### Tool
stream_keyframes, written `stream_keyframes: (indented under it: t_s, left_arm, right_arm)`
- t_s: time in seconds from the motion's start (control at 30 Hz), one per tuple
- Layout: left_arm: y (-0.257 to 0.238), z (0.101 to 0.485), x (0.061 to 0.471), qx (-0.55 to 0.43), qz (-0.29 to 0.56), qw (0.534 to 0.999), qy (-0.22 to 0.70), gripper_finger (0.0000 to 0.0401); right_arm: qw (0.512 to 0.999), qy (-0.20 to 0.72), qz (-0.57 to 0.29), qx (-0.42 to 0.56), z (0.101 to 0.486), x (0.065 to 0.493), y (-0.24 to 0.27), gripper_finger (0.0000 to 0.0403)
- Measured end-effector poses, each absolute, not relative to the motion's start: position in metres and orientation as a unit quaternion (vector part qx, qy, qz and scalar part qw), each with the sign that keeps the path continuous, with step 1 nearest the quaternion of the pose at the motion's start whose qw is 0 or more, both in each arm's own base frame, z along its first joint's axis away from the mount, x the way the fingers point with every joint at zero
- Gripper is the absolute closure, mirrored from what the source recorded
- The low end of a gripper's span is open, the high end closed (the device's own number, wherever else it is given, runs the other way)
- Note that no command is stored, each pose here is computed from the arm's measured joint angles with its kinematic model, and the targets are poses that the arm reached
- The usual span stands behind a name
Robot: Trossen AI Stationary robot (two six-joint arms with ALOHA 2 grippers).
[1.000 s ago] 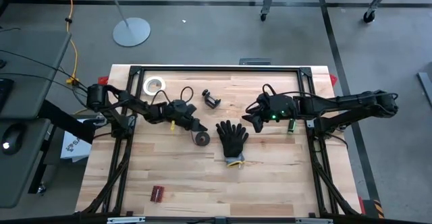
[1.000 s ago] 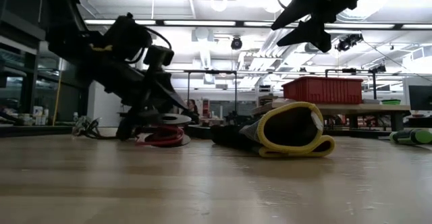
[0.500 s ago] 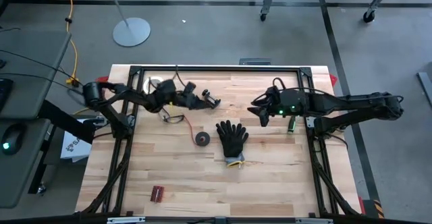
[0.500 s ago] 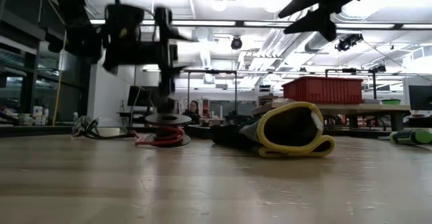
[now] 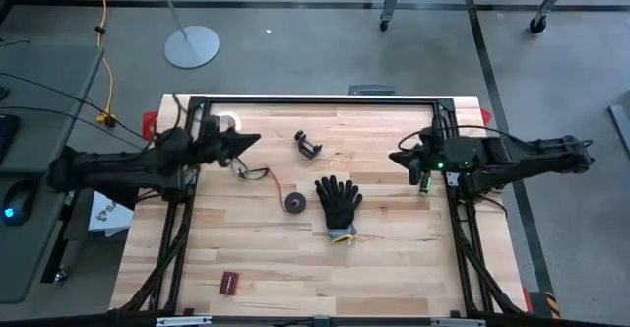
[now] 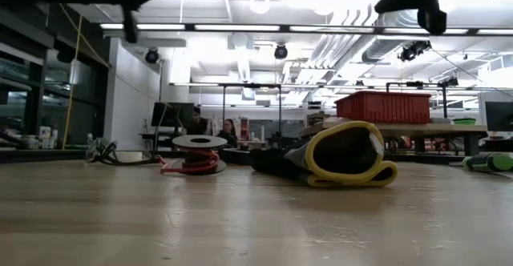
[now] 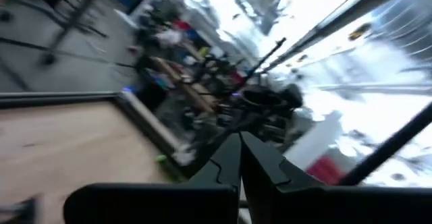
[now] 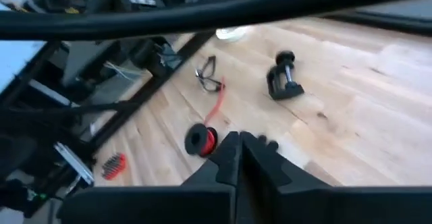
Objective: Coil cords
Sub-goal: Return to Home Position
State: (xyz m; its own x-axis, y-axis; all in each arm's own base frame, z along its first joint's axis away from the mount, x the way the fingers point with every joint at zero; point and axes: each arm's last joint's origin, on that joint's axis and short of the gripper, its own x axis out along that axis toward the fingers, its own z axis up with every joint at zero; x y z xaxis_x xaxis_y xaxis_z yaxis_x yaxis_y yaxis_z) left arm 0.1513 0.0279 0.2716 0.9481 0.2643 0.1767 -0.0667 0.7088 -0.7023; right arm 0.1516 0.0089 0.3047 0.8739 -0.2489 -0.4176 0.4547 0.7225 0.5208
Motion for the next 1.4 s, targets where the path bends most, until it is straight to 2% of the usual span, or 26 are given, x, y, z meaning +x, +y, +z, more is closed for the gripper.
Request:
stream_keyframes:
  t_s: [0.17,0.37,0.5,0.67,0.8,0.93,1.23,1.4]
  left_arm:
    - [0.016,0.260,0.141,-0.334,0.158,0.924,-0.096,0.0400]
    - [0.009,0.212,0.139,-0.363,0.109,0.919,-0.108,0.0401]
    - [0.007,0.183,0.131,-0.375,0.085,0.914,-0.127,0.0401]
    - [0.005,0.180,0.134,-0.314,0.056,0.944,-0.085,0.0401]
    - [0.002,0.160,0.135,-0.265,0.050,0.963,0.028,0.0401]
    - [0.002,0.141,0.131,-0.233,0.065,0.962,0.129,0.0401]
    - [-0.001,0.138,0.131,-0.329,0.042,0.931,0.153,0.0400]
    - [-0.001,0.137,0.131,-0.329,0.043,0.930,0.155,0.0400]
  right_arm:
    - [0.914,0.183,-0.180,0.316,0.267,0.167,0.020,0.0402]
    - [0.918,0.051,-0.111,0.377,0.225,0.185,0.024,0.0403]
    - [0.912,0.027,-0.106,0.395,0.221,0.186,0.021,0.0403]
    - [0.925,0.024,-0.108,0.363,0.234,0.188,0.018,0.0403]
    - [0.938,0.064,-0.134,0.315,0.228,0.187,0.014,0.0403]
    - [0.946,0.105,-0.146,0.270,0.221,0.185,0.014,0.0403]
    - [0.965,0.140,-0.128,0.182,0.197,0.173,0.016,0.0403]
    - [0.982,0.039,-0.065,0.175,0.178,0.156,0.007,0.0403]
